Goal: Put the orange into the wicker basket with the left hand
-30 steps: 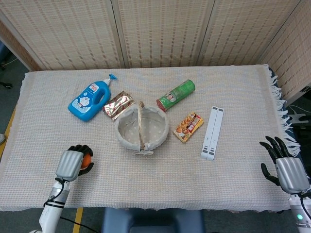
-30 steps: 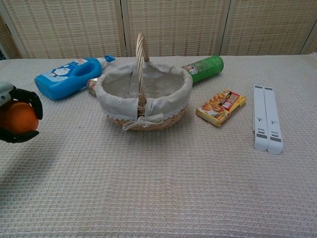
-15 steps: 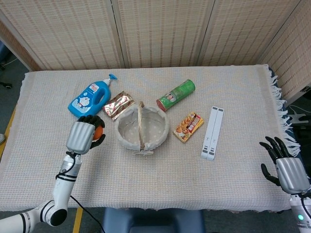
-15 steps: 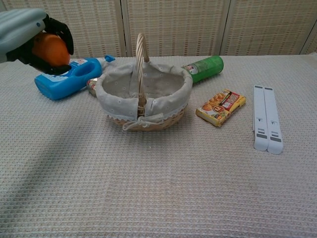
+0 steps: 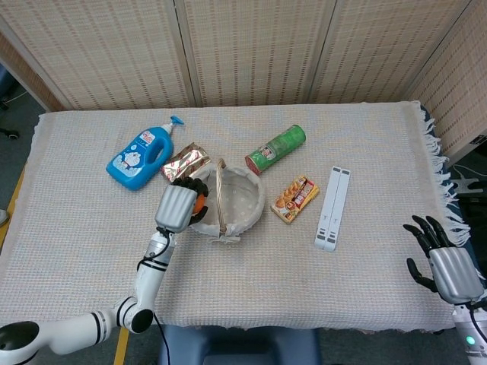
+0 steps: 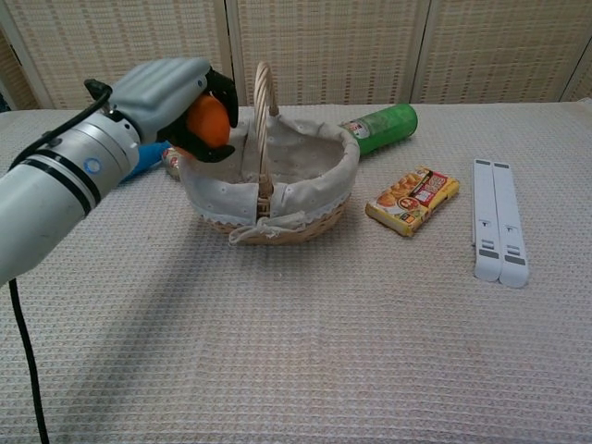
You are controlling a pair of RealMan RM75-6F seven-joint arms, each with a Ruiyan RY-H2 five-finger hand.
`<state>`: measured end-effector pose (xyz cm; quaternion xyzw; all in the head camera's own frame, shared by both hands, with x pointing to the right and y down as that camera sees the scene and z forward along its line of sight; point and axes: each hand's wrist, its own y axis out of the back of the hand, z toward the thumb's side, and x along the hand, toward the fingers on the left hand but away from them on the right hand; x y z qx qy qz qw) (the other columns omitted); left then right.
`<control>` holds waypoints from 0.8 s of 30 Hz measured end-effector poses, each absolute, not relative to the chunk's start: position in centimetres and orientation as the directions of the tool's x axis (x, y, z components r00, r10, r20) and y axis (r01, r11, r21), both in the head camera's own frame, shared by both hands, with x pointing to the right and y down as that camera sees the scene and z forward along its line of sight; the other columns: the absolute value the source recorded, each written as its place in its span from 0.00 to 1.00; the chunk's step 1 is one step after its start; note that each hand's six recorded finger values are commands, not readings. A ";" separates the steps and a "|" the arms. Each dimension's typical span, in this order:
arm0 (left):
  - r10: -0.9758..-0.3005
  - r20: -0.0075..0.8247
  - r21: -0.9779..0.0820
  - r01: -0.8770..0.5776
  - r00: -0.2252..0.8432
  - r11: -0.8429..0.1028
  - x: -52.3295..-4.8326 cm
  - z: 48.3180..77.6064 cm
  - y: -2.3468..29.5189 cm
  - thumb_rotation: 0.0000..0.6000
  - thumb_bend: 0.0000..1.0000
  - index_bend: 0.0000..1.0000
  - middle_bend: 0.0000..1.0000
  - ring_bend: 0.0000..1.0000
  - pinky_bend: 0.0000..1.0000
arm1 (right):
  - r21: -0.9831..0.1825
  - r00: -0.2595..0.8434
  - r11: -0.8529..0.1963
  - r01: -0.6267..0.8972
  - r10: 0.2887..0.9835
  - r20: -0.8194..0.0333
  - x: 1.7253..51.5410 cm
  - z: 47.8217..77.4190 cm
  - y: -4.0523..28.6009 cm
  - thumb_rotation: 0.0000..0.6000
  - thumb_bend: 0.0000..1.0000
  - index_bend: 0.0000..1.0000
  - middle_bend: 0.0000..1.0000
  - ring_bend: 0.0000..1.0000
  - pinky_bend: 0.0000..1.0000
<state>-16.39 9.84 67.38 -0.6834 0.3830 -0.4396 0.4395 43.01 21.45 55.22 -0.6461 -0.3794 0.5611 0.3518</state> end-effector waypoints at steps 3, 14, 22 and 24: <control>-0.915 0.240 -0.946 -0.135 0.324 -0.296 -15.7 67.9 9.7 1.00 0.47 0.24 0.23 0.34 0.69 | -0.881 0.081 -0.462 0.102 0.887 -0.455 43.1 55.1 21.4 1.00 0.35 0.16 0.05 0.00 0.46; -0.892 0.281 -0.929 -0.133 0.352 -0.345 -15.4 67.7 9.8 1.00 0.37 0.00 0.00 0.03 0.18 | -0.879 0.083 -0.467 0.098 0.884 -0.460 43.0 55.2 21.4 1.00 0.35 0.17 0.05 0.00 0.46; -0.889 0.310 -0.929 -0.093 0.337 -0.359 -16.5 67.5 9.6 1.00 0.37 0.00 0.00 0.00 0.15 | -0.877 0.081 -0.471 0.094 0.882 -0.465 43.0 55.4 21.4 1.00 0.35 0.17 0.05 0.00 0.46; -0.891 0.313 -0.933 -0.067 0.329 -0.353 -17.2 67.5 9.5 1.00 0.37 0.00 0.00 0.00 0.15 | -0.876 0.081 -0.473 0.094 0.881 -0.467 43.0 55.4 21.4 1.00 0.35 0.17 0.05 0.00 0.46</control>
